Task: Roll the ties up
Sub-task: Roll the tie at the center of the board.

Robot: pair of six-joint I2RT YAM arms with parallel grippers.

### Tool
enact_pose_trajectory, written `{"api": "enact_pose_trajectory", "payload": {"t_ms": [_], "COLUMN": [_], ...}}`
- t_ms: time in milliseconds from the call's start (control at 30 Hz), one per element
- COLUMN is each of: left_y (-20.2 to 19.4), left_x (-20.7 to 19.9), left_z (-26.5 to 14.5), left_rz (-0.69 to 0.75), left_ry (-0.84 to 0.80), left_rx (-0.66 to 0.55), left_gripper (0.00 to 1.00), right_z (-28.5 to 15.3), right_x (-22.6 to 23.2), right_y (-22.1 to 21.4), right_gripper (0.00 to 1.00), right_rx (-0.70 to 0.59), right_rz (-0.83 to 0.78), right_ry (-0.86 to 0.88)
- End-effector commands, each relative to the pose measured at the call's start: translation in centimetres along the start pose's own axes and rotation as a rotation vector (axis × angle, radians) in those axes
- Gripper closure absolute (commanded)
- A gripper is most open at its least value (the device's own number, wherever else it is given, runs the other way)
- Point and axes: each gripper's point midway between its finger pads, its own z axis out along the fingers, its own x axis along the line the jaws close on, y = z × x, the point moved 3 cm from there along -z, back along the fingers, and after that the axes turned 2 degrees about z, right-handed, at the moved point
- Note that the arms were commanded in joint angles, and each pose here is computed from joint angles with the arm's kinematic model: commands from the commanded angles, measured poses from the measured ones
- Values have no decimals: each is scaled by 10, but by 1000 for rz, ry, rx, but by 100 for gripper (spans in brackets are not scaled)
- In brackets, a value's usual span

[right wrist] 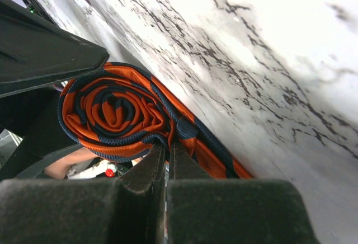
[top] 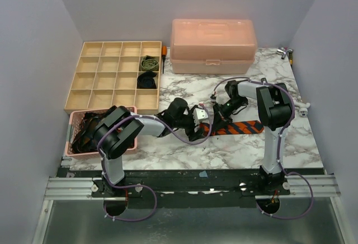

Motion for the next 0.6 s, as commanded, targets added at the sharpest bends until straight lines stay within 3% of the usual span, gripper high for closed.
{"api": "enact_pose_trajectory", "payload": {"t_ms": [0,300,567], "left_y": [22,28,-7], "left_x": [-5,0,5], "left_z": [-4,30,32], "left_rz": [66,78,31], "left_ry": [-37,-64,-31], "left_rx": [-138,-174,-7], "left_gripper": [18,27,69], "right_z": [11,8,-1], "right_x": [-69,-82,-59], "right_y": [8,16,21], "right_gripper": [100,100,100], "right_rx": [12,6,-17], "right_rz": [-55,-81,-90], "right_ry": [-333,-408,-341]}}
